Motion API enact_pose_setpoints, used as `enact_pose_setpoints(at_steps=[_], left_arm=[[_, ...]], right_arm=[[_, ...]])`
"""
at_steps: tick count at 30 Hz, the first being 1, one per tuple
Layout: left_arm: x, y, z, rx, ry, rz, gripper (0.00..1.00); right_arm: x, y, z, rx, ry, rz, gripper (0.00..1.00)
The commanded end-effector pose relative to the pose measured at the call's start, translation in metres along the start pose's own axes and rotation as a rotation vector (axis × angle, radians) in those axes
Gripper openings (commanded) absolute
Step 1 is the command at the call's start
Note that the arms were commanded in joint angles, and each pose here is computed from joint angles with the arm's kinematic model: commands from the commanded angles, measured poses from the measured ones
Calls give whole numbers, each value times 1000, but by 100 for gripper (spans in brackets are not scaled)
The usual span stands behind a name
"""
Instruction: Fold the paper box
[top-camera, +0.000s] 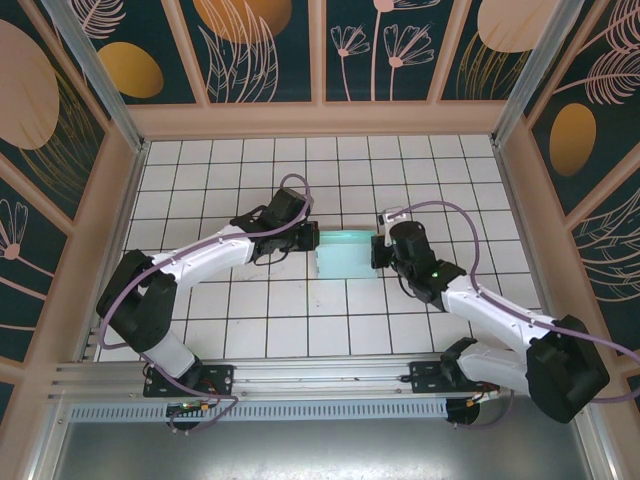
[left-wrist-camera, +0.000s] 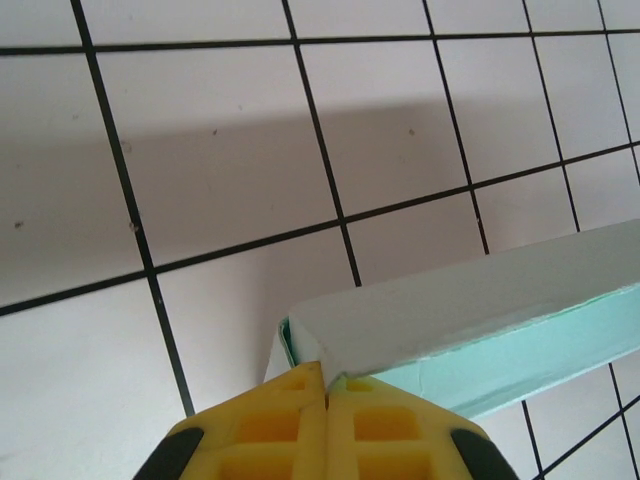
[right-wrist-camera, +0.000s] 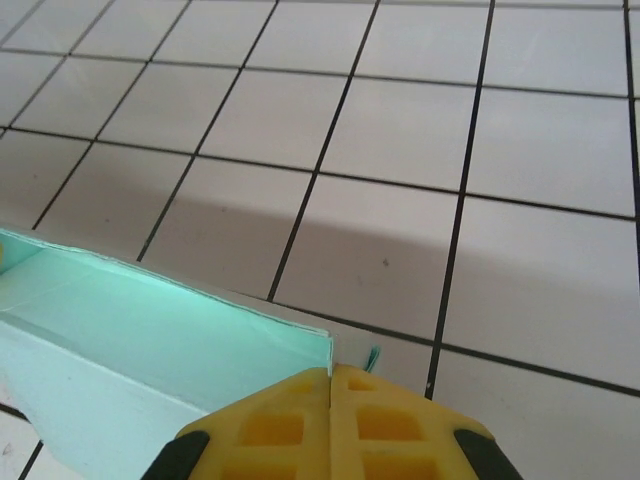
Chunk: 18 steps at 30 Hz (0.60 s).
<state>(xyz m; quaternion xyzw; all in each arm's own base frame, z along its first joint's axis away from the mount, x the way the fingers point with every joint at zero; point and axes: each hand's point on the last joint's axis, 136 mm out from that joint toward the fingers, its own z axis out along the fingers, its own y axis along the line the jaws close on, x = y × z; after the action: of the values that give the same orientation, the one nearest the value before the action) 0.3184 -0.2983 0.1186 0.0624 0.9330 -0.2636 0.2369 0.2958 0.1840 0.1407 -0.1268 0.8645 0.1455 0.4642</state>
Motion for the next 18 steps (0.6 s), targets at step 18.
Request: enact_pose_setpoints(at_steps=[18], left_arm=[[-13,-25,8,2,-240,201,0]], right_arm=[[2,4,-4,-48,-232,-53,0]])
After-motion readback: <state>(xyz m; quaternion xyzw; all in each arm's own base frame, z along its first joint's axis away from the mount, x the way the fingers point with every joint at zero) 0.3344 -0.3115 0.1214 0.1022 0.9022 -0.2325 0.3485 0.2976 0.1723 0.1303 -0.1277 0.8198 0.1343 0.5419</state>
